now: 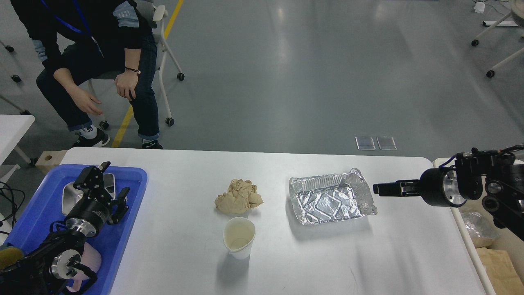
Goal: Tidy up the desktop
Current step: 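Lower the right gripper onto the foil tray's edge nearest it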
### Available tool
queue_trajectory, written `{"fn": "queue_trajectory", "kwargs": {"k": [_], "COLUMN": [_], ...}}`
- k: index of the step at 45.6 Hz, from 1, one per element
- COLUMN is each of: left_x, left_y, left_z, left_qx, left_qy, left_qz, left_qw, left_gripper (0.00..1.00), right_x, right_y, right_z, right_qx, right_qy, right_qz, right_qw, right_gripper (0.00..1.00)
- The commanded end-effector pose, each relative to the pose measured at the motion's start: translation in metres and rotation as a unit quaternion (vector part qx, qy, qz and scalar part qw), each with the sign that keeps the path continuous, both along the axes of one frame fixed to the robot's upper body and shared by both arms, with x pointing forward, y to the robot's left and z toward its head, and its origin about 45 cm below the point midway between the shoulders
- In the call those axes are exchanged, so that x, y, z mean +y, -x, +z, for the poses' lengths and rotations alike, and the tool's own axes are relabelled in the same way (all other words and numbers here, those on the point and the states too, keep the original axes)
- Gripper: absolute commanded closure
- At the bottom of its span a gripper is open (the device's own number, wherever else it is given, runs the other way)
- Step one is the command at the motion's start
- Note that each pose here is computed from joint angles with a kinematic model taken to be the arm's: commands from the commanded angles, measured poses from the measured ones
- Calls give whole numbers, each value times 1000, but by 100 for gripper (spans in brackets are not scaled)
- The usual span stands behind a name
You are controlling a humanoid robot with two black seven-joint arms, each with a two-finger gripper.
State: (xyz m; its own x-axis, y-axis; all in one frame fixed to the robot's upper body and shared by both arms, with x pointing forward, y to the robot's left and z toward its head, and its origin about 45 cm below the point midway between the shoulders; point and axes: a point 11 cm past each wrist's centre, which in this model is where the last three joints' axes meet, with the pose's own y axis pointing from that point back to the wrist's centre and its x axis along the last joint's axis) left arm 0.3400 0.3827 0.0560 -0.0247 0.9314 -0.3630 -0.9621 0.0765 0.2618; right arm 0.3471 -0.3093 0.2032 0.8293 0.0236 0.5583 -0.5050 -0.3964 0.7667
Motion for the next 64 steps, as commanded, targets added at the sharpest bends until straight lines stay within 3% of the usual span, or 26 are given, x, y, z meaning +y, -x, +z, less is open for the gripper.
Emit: {"fn": "queue_trajectory", "kwargs": {"k": [1,22,34,64], "left_x": [13,35,54,43], "left_y": [5,18,21,-22], "left_z": [1,-1,9,51], "left_qx": [3,14,6,-69], "left_qy": [-10,-28,-26,20], "left_qz": [6,17,19,17], "left_qw": [1000,999,999,997], "left_gripper": [2,2,2,2], "right_x": [9,24,41,54], "right_y": [-13,-47,-45,-40], "right_z": [-11,-45,-55,-56], "right_qx": [11,1,1,3], "right_qy": [1,38,27,12], "right_qz": [-3,-11,6,19], "right_qw": [1000,999,1000,1000], "right_gripper": [0,0,0,0]}}
